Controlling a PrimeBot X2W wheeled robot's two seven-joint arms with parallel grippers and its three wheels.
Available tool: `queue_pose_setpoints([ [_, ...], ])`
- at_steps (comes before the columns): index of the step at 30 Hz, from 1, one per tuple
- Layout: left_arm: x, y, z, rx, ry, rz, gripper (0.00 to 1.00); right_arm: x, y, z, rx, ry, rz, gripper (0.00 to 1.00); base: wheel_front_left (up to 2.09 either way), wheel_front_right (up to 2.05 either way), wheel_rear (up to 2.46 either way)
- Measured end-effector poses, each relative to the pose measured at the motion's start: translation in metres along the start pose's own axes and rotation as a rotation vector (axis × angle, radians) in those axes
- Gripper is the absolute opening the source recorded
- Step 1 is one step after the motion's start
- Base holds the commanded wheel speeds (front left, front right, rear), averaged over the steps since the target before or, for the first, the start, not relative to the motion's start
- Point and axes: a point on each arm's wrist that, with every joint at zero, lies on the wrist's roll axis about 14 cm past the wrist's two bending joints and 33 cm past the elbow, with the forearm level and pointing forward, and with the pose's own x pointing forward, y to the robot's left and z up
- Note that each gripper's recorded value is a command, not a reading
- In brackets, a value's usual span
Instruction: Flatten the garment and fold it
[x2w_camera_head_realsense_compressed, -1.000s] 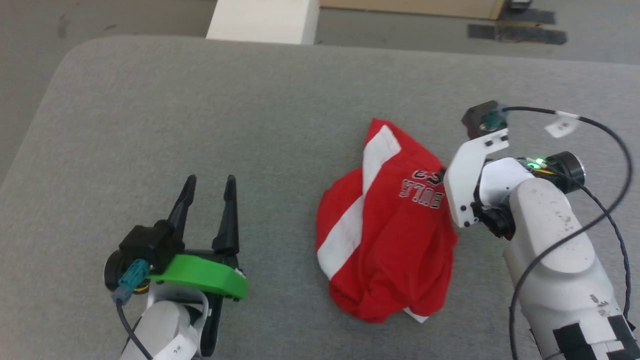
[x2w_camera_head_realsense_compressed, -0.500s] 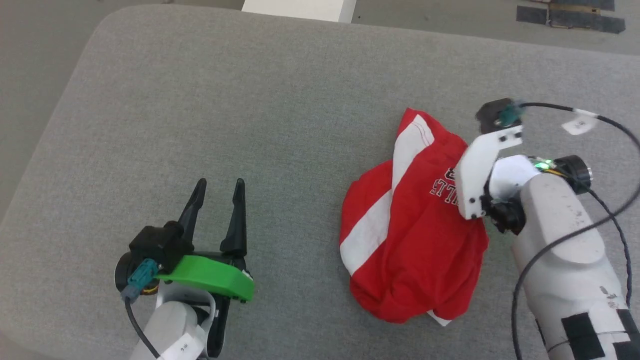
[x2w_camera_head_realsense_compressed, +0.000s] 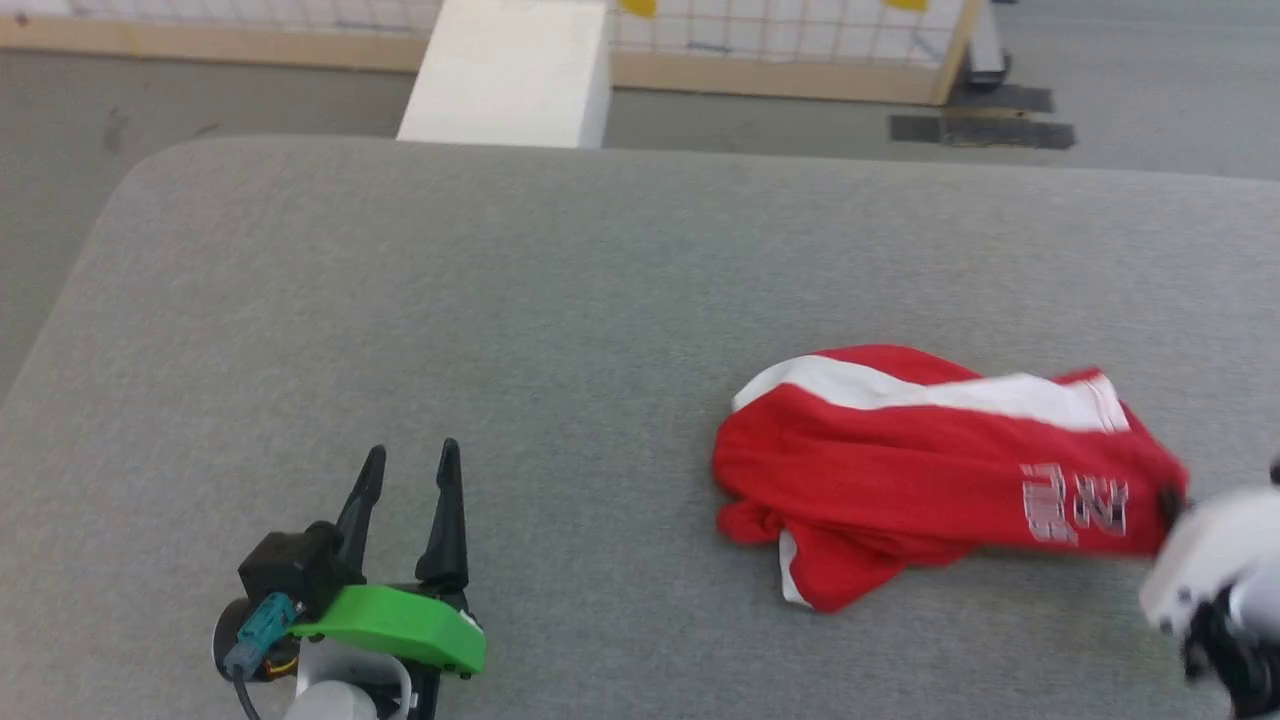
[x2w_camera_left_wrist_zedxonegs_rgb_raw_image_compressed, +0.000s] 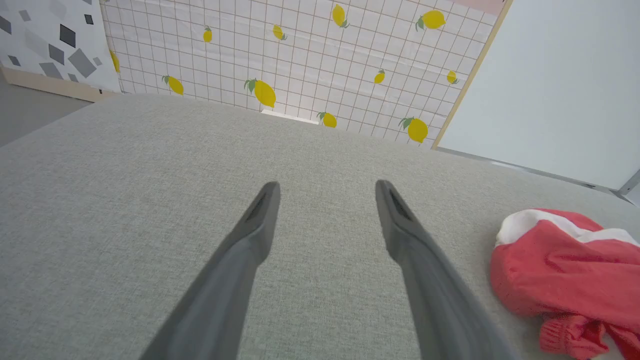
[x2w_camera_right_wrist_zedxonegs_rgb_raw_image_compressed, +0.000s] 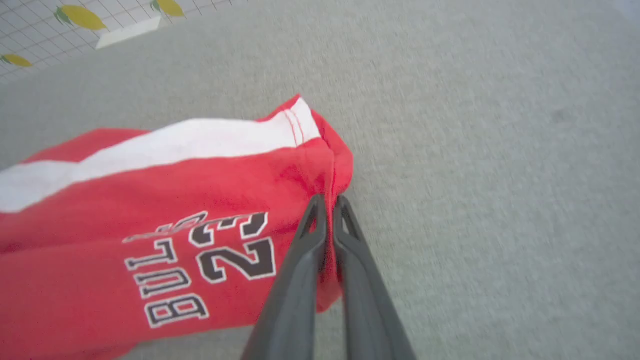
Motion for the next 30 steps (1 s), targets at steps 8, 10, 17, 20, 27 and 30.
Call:
queue_pose_setpoints([
  [8,0.007,-0.028,-0.005,-0.036,0.029,-0.077,1.00,-0.042,-0.025,-0.054,0.172,0.023,0.003,1.00,0.00,0.00,0.00],
  [10,0.010,-0.036,-0.004,-0.059,0.032,-0.096,1.00,-0.048,-0.034,-0.038,0.201,-0.078,-0.018,1.00,0.00,0.00,0.00],
  [17,0.032,-0.088,0.001,-0.129,0.092,-0.245,1.00,-0.073,-0.074,-0.004,0.225,-0.267,-0.122,1.00,0.00,0.00,0.00],
  [20,0.044,-0.125,-0.010,-0.125,0.220,-0.351,1.00,-0.079,-0.080,-0.004,0.230,-0.278,-0.138,1.00,0.00,0.00,0.00],
  [27,0.015,-0.170,-0.097,0.015,0.728,-0.521,1.00,-0.081,-0.082,-0.019,0.259,-0.261,-0.144,1.00,0.00,0.00,0.00],
  [30,0.014,-0.170,-0.112,0.038,0.791,-0.531,1.00,-0.081,-0.087,-0.027,0.266,-0.251,-0.162,1.00,0.00,0.00,0.00],
])
